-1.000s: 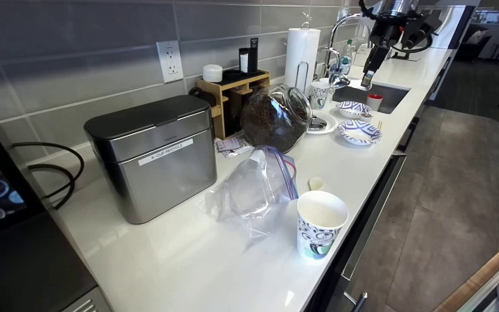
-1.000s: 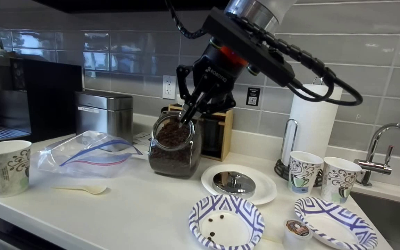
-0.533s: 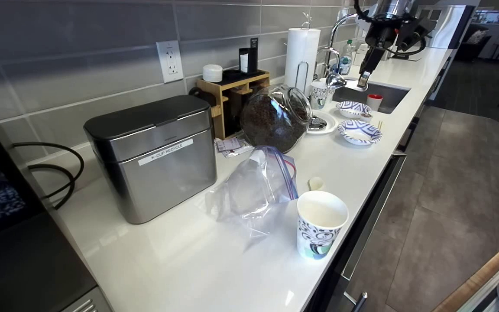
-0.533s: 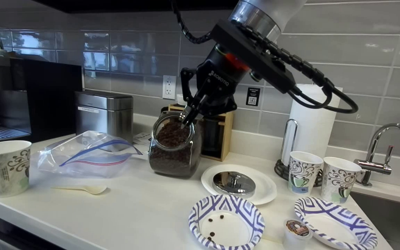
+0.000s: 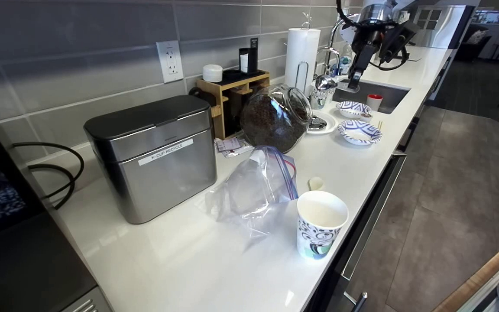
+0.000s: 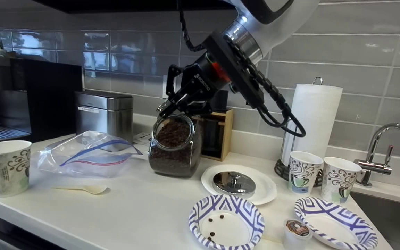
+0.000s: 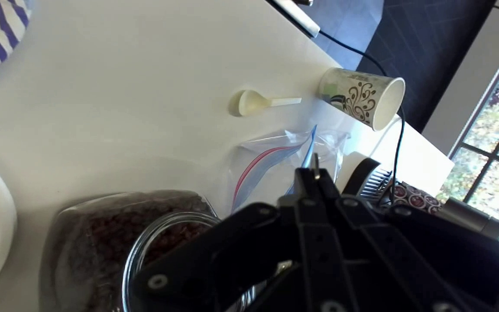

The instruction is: Use the spoon to put some of the contents of the jar in the plate

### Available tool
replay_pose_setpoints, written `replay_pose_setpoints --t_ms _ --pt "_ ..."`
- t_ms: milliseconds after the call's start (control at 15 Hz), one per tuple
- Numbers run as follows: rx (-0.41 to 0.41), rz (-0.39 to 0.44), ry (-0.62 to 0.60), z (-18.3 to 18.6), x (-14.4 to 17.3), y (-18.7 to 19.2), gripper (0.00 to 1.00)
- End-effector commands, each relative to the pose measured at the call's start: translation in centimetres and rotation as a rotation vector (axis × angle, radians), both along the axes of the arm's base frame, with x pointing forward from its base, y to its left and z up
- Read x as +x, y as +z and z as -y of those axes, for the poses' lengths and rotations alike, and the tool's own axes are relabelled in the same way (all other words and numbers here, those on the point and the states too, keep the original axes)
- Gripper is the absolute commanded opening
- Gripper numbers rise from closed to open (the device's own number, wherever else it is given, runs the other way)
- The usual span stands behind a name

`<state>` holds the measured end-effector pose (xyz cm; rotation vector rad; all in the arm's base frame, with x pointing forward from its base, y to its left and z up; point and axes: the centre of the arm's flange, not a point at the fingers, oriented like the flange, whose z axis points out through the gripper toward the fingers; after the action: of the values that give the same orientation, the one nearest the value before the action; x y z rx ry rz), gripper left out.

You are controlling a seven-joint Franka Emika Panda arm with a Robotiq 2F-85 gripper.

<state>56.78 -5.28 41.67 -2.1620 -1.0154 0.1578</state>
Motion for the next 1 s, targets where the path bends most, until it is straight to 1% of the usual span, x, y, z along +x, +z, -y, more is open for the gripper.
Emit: replay_pose_setpoints --t_ms 0,133,400,667,933 --pt "-0.020 -0.076 -0.064 -0.3 3.8 -1.1 0.01" --pt "-0.048 -0.095 -0.093 -0.6 4.7 -1.8 0.01" --pt "-0.078 -0.145 -0.128 -1.6 6.2 -3.0 0.01" --pt "-0.096 -0.207 -0.143 -3.1 7.4 -4.4 0.01" --pt "-0.128 -0.233 -0.146 -4.3 8.1 -5.9 0.01"
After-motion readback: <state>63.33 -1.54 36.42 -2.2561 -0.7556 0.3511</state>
